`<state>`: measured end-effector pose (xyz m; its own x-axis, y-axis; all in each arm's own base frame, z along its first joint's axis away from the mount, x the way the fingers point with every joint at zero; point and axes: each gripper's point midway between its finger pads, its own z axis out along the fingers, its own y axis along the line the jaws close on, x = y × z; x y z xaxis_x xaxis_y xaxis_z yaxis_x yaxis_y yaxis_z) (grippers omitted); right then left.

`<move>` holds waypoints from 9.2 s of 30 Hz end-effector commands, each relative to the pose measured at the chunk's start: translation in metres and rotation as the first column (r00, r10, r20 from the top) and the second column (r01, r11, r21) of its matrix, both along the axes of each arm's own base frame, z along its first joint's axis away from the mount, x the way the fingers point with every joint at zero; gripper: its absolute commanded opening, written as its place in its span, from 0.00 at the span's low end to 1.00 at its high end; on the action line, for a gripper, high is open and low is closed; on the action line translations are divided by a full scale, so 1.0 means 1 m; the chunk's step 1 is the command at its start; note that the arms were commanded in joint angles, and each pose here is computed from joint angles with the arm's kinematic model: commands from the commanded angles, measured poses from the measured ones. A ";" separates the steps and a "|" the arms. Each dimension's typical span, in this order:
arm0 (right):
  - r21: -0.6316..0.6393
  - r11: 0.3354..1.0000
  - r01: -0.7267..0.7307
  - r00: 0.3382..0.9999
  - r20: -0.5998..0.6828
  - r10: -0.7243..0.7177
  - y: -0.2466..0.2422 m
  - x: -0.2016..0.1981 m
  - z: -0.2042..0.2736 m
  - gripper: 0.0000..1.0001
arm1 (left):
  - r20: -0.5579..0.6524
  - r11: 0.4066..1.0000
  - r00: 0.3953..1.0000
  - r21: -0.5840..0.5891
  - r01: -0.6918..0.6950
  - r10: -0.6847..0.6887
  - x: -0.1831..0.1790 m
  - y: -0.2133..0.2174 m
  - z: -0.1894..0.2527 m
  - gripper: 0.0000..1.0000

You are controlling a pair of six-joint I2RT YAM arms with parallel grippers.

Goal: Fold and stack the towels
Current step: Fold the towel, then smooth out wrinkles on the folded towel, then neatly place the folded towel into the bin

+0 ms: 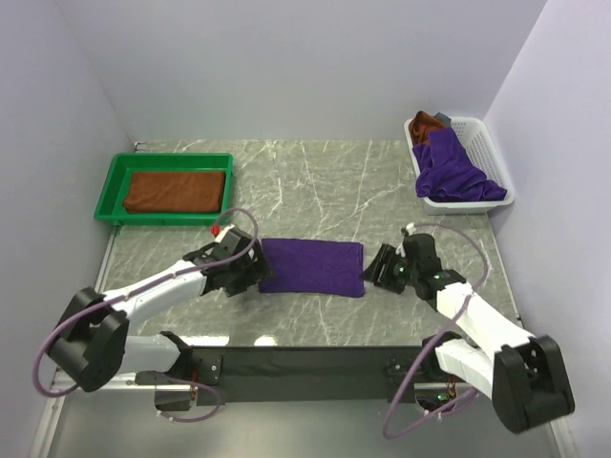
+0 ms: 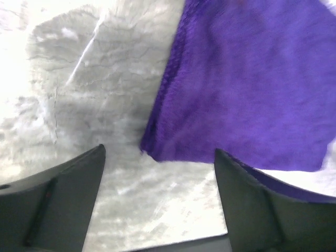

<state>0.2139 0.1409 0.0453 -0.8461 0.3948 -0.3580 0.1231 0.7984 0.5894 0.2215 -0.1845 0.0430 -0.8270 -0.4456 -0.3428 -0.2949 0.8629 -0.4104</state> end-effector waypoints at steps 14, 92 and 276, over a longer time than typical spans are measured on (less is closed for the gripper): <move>0.382 0.921 -0.081 0.866 0.485 -0.125 0.059 0.119 0.111 0.61 | 0.361 0.989 0.932 -0.137 0.046 0.007 0.124 -0.051 0.087 0.68; -0.202 0.975 -0.097 0.869 0.460 0.182 0.059 0.070 0.090 0.53 | 0.221 0.998 0.974 0.006 -0.059 0.056 0.041 0.029 0.074 1.00; -0.567 0.724 -0.393 0.636 0.401 0.659 0.158 -0.002 0.058 0.89 | 0.355 0.396 0.797 0.723 -0.566 0.489 0.287 0.389 0.132 0.99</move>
